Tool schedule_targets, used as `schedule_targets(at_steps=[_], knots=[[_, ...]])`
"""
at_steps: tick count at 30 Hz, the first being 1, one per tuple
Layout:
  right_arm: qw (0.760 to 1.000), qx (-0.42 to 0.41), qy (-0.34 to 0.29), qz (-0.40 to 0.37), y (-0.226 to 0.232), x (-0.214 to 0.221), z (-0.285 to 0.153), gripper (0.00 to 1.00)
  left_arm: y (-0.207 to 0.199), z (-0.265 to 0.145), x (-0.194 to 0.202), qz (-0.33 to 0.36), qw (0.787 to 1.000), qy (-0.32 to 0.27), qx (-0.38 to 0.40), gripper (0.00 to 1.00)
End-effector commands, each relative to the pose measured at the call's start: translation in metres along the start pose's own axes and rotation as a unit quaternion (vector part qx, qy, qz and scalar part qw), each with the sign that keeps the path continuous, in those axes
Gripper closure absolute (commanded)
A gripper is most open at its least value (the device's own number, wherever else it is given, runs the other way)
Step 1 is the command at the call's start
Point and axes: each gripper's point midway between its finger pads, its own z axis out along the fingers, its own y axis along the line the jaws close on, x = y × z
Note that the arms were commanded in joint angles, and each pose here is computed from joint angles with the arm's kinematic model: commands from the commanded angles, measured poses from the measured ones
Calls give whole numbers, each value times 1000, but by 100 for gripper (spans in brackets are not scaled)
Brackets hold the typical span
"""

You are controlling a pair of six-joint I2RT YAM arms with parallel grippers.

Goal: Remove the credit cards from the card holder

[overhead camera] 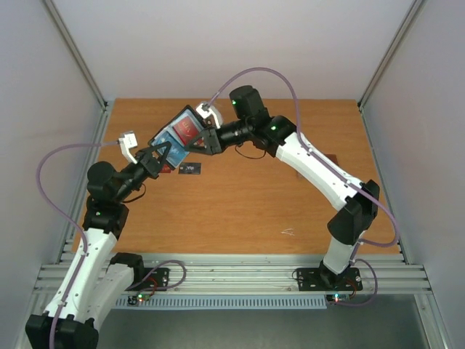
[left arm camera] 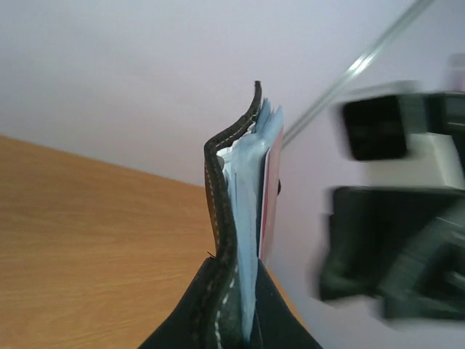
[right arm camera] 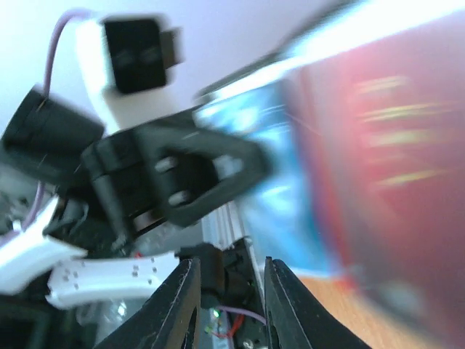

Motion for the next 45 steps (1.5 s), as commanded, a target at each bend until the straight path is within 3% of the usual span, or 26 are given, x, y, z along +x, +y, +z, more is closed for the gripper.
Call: schedule_targets(at_steps=[1,9,16,25,31,34,45], knots=[[995,-66,-55,46,-4,-34,-11,74,-51,-10,-13,44,992,-15,115,100],[999,-1,-16,33,-29,-15,-2,73,-83,-18,-15,59,982,-4,182,100],[997,-78,28,1,-2,0,-1,78,-85,-18,-18,60,981,-9,187,100],[993,-103,48,-33,22,10,-9,79,-96,-22,-13,69,974,8,217,100],[988,-123,74,-48,34,24,2,89,-98,-22,-17,71,973,2,218,100],[985,-143,72,-60,46,23,-1,98,-97,-22,-16,68,974,3,216,100],[986,-126,54,-91,57,13,-15,99,-87,-22,-6,61,976,12,206,100]])
